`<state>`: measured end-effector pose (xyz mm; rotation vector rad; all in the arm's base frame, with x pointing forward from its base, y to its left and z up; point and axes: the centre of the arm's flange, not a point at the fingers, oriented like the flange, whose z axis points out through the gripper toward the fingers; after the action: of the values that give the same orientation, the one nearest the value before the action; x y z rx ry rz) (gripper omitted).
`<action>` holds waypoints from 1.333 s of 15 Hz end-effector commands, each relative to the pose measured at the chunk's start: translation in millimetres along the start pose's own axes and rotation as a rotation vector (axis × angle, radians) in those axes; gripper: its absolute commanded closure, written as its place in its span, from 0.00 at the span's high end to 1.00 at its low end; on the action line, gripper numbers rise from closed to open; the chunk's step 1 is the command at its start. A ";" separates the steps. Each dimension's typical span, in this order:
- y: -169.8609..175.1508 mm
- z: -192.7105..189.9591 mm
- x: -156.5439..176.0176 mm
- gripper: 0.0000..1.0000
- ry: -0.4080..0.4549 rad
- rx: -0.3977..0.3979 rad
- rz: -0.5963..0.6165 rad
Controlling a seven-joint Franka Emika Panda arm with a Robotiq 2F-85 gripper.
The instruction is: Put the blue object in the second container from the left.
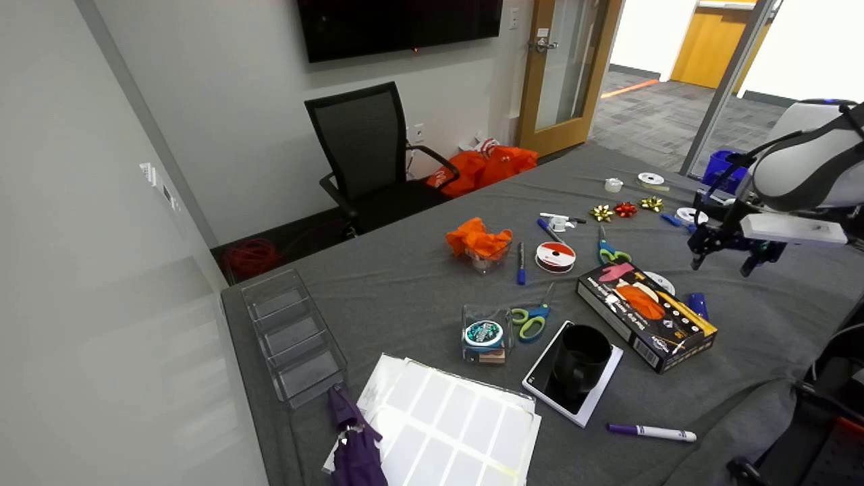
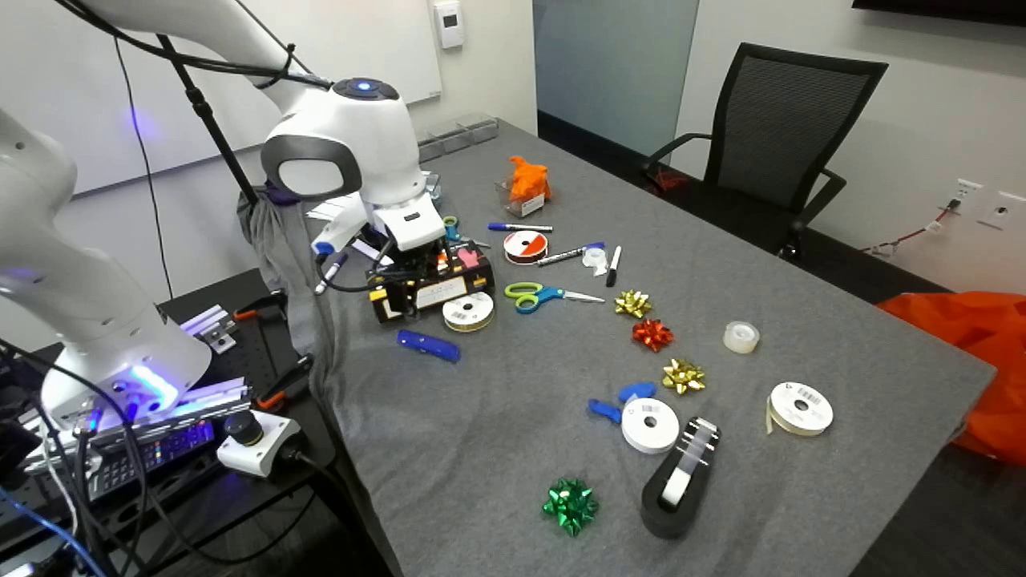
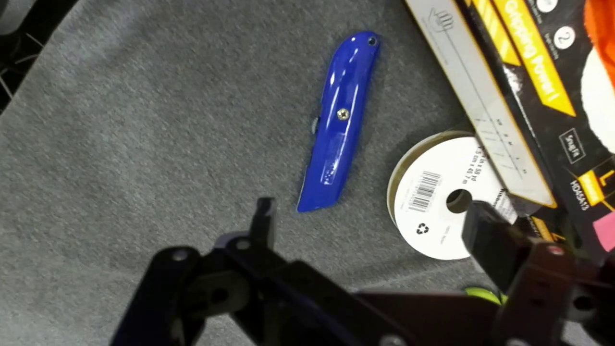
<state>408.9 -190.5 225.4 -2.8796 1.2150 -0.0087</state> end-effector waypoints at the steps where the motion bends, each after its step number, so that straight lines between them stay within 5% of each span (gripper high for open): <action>1: -0.1 1.9 0.8 1.00 -0.001 -0.002 -0.004; 20: -10.9 109.4 16.6 1.00 -0.187 -0.017 0.014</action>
<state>423.0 -189.3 136.9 -2.8102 1.2231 0.2091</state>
